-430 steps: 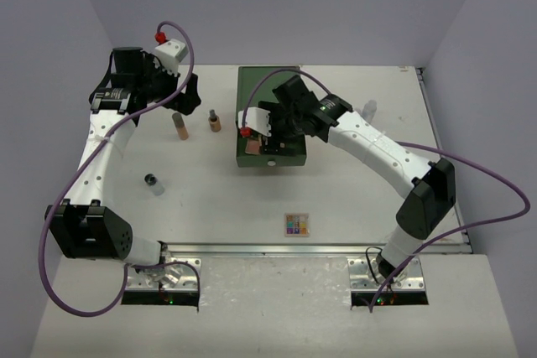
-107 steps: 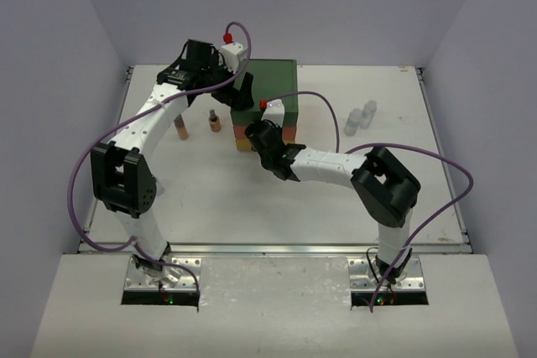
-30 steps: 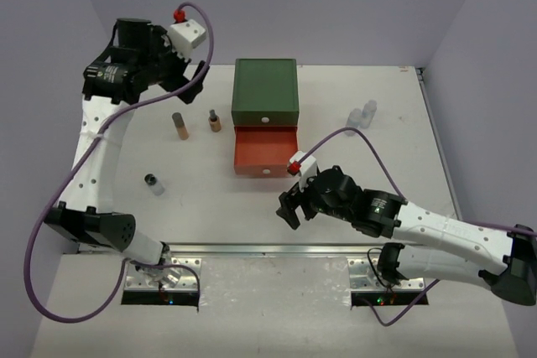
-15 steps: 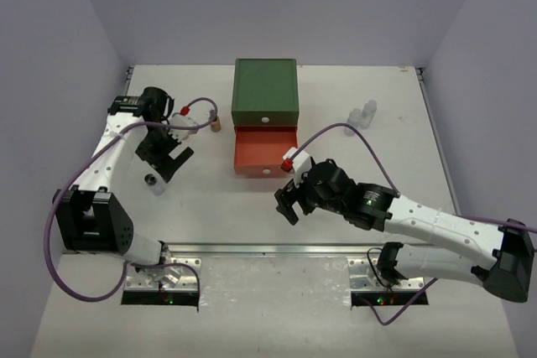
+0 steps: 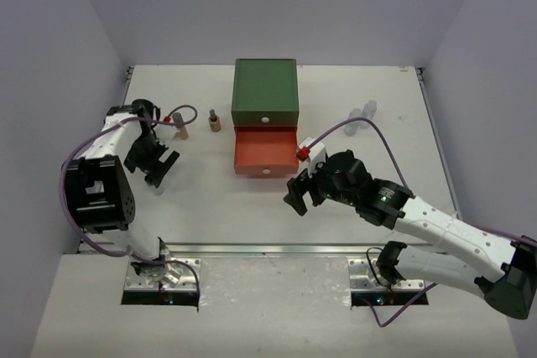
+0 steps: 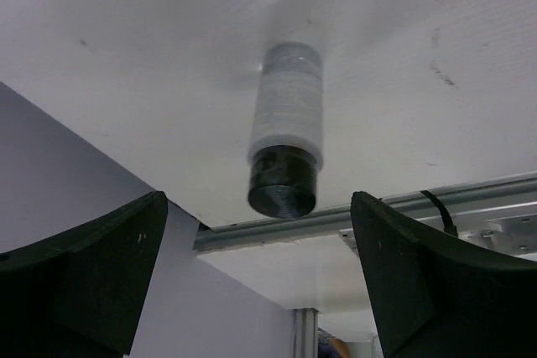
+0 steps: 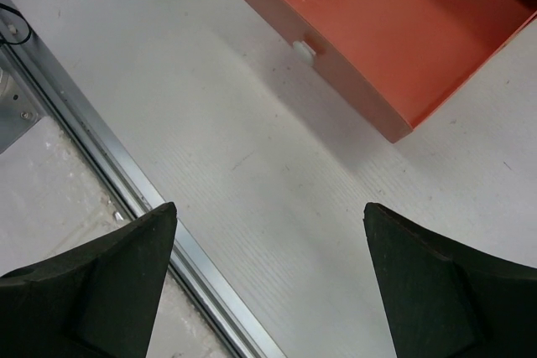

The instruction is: Organize the makeup

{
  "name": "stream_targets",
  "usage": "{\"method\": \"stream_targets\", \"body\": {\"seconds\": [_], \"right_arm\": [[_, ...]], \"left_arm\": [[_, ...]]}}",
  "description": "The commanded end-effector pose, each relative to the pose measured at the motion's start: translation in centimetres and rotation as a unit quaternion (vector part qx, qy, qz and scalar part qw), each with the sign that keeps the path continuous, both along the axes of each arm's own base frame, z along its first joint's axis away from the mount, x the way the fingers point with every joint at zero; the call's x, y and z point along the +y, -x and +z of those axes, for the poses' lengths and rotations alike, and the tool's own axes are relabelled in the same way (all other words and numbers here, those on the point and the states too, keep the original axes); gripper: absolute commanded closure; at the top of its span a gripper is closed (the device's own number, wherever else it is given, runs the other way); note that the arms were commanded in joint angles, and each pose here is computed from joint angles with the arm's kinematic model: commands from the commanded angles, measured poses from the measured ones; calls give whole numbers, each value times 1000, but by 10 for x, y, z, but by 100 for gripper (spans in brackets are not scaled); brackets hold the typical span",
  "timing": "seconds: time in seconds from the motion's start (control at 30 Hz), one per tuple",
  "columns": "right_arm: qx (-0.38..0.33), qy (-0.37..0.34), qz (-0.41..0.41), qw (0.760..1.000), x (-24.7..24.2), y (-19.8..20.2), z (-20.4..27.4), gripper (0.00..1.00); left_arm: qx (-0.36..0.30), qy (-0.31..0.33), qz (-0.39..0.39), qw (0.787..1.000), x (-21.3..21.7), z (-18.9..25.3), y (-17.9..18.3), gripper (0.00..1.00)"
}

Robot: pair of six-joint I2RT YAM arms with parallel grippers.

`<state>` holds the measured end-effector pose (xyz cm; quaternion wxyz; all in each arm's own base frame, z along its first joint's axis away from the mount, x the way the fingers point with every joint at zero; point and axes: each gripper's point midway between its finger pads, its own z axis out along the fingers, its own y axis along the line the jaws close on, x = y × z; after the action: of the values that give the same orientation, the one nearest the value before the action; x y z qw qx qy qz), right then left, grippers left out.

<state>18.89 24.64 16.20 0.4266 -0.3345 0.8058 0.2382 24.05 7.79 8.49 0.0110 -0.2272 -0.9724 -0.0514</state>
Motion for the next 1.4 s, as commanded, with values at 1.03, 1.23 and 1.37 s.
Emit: {"method": "stream_targets", "body": {"seconds": [1.03,1.23,1.37], "right_arm": [[-94,9,12,995,1,-25,43,8],[-247,8,92,965,22,-42,111,8],[-356,11,149,922,49,-55,161,9]], "left_arm": [[-43,108,-1,993,-25,26,-34,100],[-208,203,-50,956,-60,124,-93,100],[-319,293,-112,894,-102,199,-105,100]]}}
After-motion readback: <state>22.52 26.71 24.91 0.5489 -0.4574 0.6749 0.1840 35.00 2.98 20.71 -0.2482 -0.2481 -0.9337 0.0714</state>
